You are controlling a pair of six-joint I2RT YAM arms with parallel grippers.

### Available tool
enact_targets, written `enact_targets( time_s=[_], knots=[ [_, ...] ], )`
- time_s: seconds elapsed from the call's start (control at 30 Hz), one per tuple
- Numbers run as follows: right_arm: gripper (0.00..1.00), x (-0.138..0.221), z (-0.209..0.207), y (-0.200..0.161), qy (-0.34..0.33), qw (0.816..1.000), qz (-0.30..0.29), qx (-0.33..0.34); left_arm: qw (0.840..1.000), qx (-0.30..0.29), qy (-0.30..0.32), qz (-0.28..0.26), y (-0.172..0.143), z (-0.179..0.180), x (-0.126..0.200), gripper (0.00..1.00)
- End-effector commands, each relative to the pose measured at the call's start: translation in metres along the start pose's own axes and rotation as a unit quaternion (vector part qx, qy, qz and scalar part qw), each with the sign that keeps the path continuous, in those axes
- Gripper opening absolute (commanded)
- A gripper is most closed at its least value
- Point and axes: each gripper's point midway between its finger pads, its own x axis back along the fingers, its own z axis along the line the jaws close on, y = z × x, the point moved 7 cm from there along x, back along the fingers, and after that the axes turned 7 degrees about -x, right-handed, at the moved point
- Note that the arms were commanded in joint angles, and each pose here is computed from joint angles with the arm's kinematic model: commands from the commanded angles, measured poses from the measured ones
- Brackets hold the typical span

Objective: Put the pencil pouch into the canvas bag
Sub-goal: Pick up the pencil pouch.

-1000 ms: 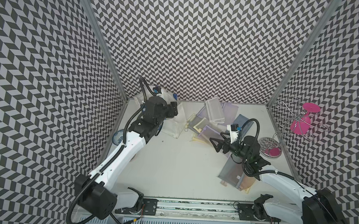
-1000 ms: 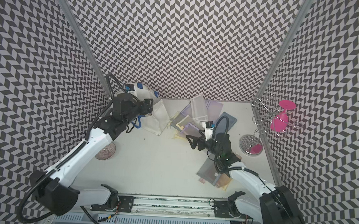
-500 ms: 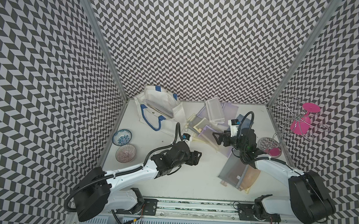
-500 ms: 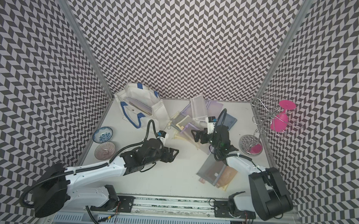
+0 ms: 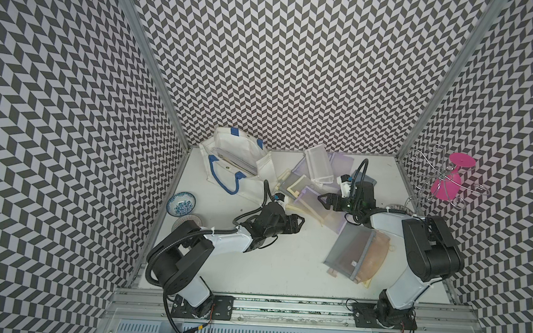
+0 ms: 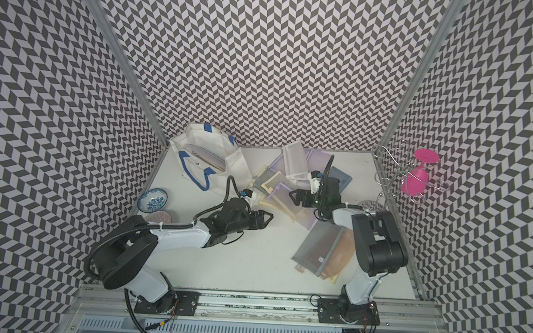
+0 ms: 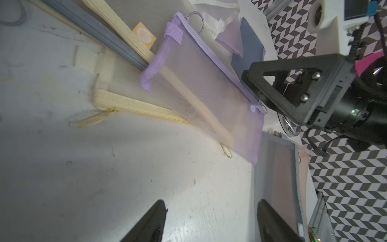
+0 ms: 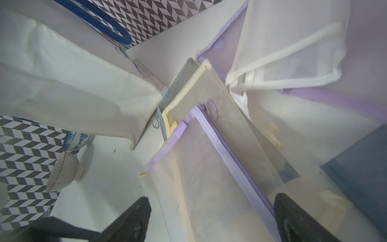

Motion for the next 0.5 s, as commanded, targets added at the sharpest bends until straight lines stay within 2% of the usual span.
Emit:
enact_targets(
  time_s=[0.0,0.33,0.47],
  knots=[
    [0.90,0.000,0.002,-0.007,0.037,0.999,-0.004,0.001,0.999,0.017,-0.011,-0.029,0.018,-0.005,-0.013,0.68],
    [0.84,0.006,0.017,-0.048,0.064,0.998,0.026,0.009,0.998,0.050,-0.002,-0.029,0.015,0.016,-0.043,0.63],
    [0.80,0.004,0.025,-0.051,0.080,0.996,0.031,0.012,0.998,0.056,-0.009,-0.027,0.014,0.019,-0.051,0.60]
  ],
)
